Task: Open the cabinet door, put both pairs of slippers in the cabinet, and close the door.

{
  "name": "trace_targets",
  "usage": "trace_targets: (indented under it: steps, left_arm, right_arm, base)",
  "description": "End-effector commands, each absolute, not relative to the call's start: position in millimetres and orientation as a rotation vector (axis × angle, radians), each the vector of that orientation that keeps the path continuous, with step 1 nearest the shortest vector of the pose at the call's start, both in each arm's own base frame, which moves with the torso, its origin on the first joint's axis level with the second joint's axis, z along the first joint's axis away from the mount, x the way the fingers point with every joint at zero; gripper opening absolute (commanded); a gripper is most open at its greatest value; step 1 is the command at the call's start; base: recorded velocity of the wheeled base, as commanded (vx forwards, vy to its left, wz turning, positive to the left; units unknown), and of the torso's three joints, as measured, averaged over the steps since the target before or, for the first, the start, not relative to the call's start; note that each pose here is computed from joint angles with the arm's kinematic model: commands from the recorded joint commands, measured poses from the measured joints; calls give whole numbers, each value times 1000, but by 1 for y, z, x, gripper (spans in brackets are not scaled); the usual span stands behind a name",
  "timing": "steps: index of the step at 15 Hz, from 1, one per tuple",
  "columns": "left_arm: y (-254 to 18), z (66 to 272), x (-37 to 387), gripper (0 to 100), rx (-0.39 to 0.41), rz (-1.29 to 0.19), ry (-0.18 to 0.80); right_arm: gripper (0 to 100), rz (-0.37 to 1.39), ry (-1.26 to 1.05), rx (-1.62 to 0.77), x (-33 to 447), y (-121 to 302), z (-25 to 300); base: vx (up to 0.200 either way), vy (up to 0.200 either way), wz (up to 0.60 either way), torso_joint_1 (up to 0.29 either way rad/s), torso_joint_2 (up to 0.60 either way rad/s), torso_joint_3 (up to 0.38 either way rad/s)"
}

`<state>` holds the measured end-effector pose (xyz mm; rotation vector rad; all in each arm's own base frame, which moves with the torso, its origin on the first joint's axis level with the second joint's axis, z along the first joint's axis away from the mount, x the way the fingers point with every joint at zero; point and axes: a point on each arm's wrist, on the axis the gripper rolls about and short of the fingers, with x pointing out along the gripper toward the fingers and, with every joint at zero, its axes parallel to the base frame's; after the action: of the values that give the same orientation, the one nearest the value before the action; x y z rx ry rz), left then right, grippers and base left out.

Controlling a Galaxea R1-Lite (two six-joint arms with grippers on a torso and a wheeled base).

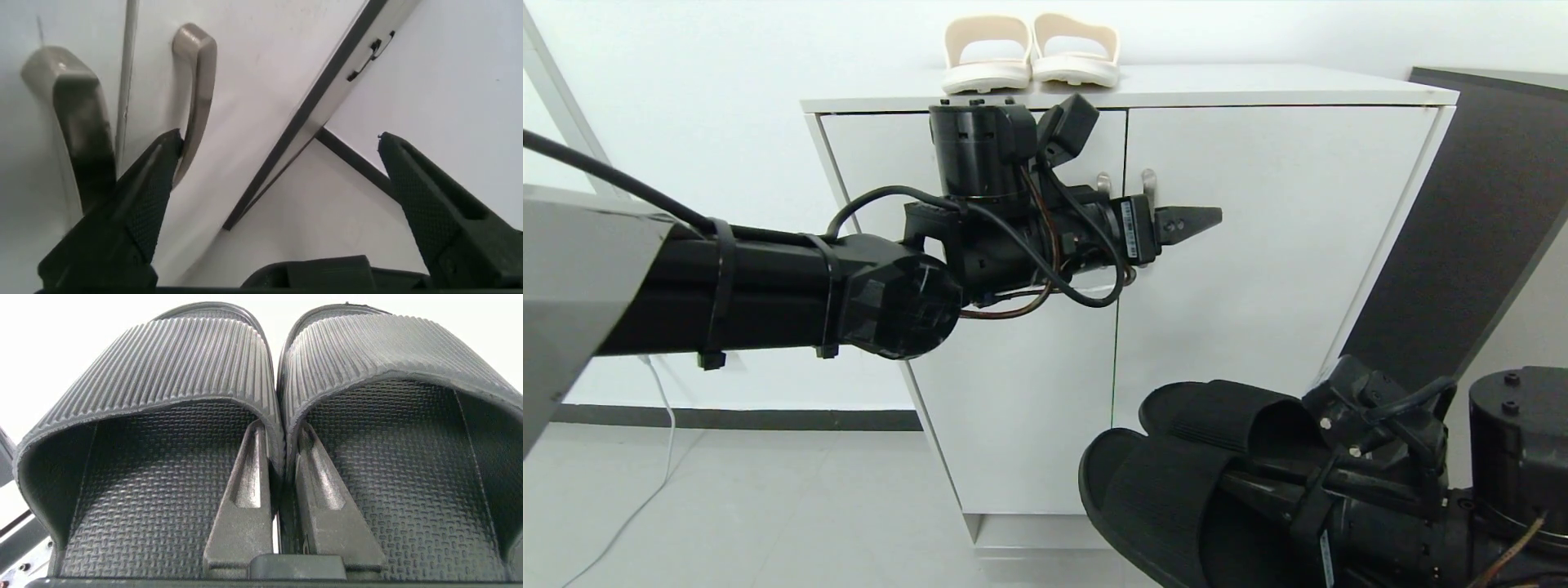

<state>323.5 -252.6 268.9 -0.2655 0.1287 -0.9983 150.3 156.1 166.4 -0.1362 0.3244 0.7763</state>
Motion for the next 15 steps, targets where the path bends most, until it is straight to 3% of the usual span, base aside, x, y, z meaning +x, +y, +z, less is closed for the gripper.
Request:
trace_targets:
  steps: [1,2,3,10,15]
  left_arm:
    - [-252,269,323,100,-266,-998,130]
    - [-253,269,322,100,-266,-1000,131]
    - [-252,271,320,0,-266,-1002,126]
    - [-252,285,270,0,-262,-1073,130]
    - [-247,280,257,0,-242,-1083,145]
  right_arm:
    - [0,778,325,-136,150,156,166]
    - [0,778,325,-136,150,156,166]
    - [0,778,327,-137,150,156,166]
    - [0,920,356,-133,134,151,159]
    - [0,955,353,-183,129,149,153]
  base:
    - [0,0,0,0,0,0]
    - [0,0,0,0,0,0]
    - [0,0,0,0,0,0]
    - [0,0,0,0,0,0]
    - [0,0,0,0,0,0]
